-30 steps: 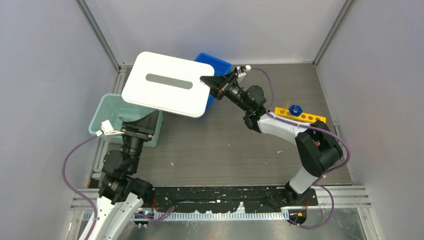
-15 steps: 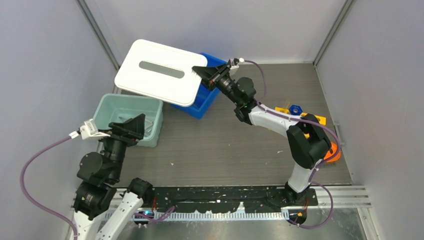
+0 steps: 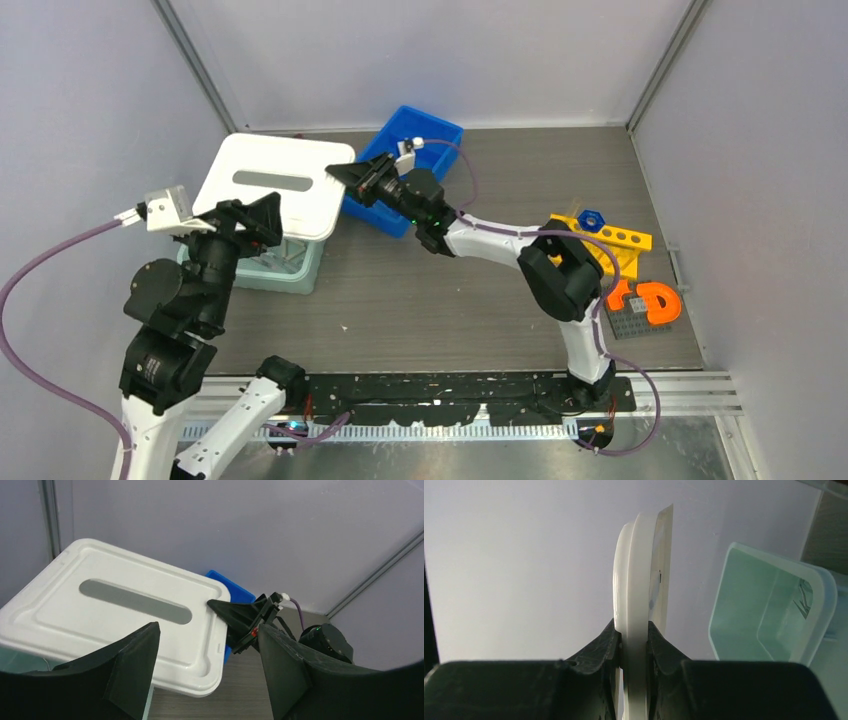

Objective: Organize the chemistry lab equipment

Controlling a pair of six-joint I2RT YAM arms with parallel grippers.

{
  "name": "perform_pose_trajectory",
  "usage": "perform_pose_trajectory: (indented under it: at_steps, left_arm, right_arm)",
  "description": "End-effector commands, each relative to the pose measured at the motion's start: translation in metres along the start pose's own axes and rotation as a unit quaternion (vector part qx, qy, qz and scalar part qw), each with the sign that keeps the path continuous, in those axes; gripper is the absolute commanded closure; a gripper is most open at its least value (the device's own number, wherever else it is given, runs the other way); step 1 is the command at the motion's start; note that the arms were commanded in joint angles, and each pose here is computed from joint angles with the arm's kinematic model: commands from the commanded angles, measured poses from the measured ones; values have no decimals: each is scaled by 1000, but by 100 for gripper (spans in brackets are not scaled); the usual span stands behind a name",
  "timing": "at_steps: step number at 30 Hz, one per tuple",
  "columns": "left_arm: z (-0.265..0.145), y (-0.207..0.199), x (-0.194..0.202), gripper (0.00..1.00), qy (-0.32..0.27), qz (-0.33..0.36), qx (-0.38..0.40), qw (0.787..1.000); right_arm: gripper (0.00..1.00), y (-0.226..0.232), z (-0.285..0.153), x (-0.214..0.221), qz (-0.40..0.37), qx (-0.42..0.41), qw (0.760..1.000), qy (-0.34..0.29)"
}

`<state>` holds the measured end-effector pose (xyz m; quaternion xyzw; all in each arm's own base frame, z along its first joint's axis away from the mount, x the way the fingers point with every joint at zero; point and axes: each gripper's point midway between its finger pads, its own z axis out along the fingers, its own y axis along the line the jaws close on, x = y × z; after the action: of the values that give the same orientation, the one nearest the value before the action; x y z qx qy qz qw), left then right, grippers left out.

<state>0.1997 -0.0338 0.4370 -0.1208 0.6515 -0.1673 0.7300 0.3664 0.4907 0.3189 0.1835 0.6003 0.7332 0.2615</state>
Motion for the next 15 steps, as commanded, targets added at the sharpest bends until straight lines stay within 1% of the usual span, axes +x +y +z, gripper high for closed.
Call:
perform_pose_trajectory:
  at_steps: [1,4,6,8,15]
  left_arm:
    - [3,-9,-8,25,9,45,18,999]
    - [1,-13,-9,25,12,47,33,998]
    - [-2,-13,-9,24,11,51,36,998]
    - [-5,-10,-8,24,13,62,35,997]
    - [-12,5,2,21,20,96,16,995]
  right_arm:
    - [99,25,24,33,-6,-34,999,-4]
    - [99,13,37,51,-8,-25,1000,-10]
    - [99,1,45,70,-8,-13,1000,0]
    - [99,-8,51,80,-9,-5,1000,4]
    - [99,-42,58,85,-11,25,1000,-3]
